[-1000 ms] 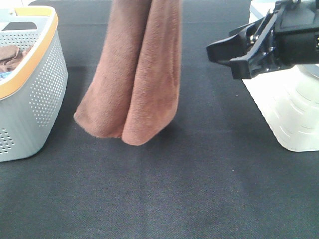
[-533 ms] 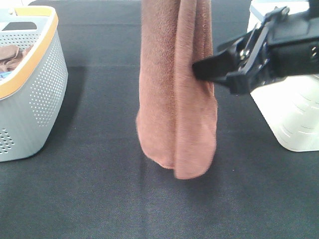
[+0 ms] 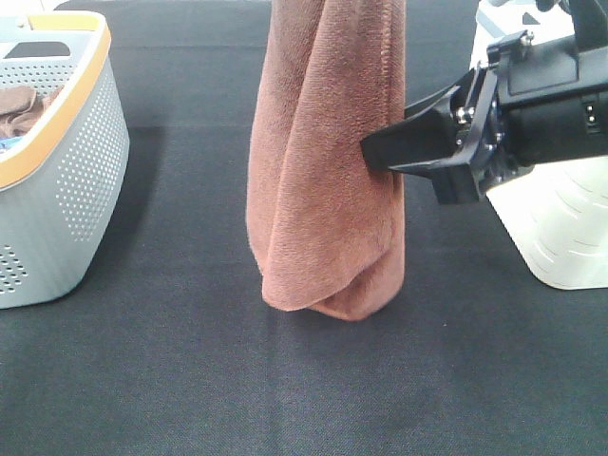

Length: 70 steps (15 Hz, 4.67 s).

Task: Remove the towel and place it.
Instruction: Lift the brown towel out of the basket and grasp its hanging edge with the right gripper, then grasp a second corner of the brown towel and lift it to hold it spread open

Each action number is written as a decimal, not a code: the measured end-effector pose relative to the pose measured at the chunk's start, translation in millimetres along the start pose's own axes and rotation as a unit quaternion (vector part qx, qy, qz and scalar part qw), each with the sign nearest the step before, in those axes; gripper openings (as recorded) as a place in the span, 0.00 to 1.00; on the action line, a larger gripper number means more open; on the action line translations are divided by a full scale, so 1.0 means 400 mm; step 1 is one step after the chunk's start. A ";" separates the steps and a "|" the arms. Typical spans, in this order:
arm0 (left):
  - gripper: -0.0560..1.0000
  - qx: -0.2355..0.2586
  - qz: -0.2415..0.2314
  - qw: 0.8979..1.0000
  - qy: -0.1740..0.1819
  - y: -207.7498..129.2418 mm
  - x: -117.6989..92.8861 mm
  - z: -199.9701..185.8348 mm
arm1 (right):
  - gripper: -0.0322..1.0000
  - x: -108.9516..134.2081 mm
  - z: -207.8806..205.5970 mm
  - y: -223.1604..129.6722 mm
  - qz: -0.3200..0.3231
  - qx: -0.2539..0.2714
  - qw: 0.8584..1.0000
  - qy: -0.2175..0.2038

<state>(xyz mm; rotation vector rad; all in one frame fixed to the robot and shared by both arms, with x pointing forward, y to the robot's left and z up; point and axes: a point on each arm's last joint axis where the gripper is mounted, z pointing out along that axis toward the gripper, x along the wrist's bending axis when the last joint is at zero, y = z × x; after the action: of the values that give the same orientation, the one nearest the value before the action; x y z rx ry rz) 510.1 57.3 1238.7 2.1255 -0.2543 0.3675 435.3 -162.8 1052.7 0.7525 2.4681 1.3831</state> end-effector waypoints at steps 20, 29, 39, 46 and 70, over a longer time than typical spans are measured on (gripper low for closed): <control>0.05 -0.003 0.002 1.000 0.020 0.001 0.009 0.000 | 0.48 0.077 -0.029 -0.053 0.034 0.131 0.979 0.154; 0.05 -0.003 0.002 1.000 0.021 0.001 0.009 0.000 | 0.49 0.054 -0.007 -0.049 0.051 0.115 0.985 0.121; 0.05 -0.008 0.000 1.000 0.023 0.004 0.010 0.000 | 0.51 0.037 0.019 -0.019 0.089 0.040 0.989 0.109; 0.05 -0.017 0.000 0.999 0.043 0.008 0.020 -0.001 | 0.41 0.026 0.066 -0.043 0.122 0.065 0.980 0.141; 0.05 0.005 0.030 0.999 0.028 0.029 -0.018 -0.062 | 0.71 -0.025 0.043 -0.083 0.128 0.245 0.961 0.022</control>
<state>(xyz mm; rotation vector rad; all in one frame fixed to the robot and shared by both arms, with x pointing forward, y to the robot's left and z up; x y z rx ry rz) 495.6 72.1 1257.9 2.1171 -0.2855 0.4630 439.9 -169.6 1015.0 1.1888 2.8668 0.8534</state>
